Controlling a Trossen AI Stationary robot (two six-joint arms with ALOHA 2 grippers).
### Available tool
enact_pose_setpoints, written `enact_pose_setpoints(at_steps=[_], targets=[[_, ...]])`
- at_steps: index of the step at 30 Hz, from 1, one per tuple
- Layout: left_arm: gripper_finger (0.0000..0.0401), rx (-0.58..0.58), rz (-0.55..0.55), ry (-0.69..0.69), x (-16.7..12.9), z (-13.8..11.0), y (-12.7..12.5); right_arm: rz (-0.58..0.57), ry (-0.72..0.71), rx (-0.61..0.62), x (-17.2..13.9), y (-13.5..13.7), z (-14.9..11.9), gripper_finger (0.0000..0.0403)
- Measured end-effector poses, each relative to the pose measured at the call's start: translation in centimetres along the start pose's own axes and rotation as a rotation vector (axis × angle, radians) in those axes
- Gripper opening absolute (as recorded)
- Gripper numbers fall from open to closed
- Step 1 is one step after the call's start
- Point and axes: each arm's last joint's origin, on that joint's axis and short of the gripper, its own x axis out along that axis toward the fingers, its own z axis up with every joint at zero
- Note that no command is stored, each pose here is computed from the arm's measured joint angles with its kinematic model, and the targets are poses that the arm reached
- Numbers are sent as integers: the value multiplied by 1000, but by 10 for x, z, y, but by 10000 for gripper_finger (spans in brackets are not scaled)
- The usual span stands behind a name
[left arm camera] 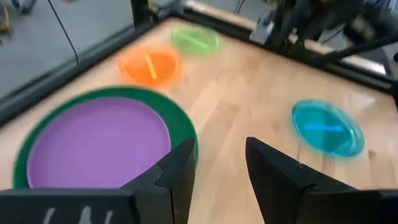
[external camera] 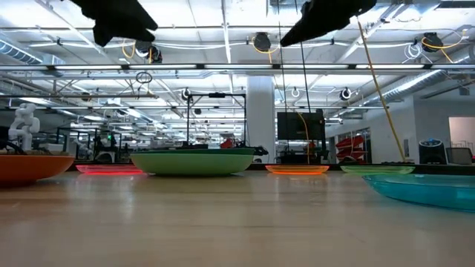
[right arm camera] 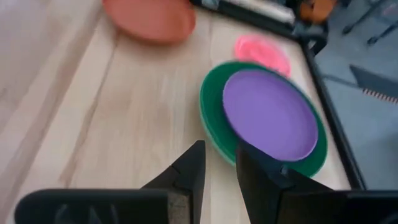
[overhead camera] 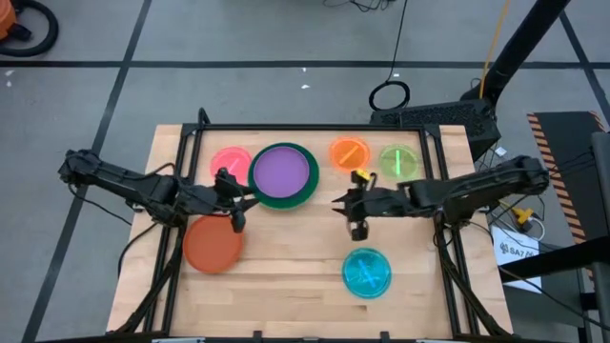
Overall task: Stack plastic plates
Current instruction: Stack the left orange plate on top of the purple plate
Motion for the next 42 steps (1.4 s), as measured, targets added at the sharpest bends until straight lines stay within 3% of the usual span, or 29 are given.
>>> enact_pose_setpoints(at_steps=[4, 8, 13, 17, 22, 27, 42], targets=[[147, -36, 12, 130, 6, -12, 1, -12, -79, 21, -16, -3, -11, 82], [147, -69, 53, 371, 8, -32, 8, -17, -115, 34, -29, -7, -17, 82], [147, -23, 176, 795, 20, -59, 28, -28, -155, -3, -35, -10, -14, 82], [147, 106, 134, 995, 36, -71, 33, -36, -174, -24, -35, -10, -12, 82], [147, 307, 39, 1101, 53, -81, 34, -31, -154, -17, -35, -10, -14, 82], [147, 464, 5, 1103, 63, -82, 40, -23, -115, -13, -34, -9, -18, 82], [147, 536, -101, 1043, 73, -75, 48, -14, -70, -9, -31, -7, -22, 82]])
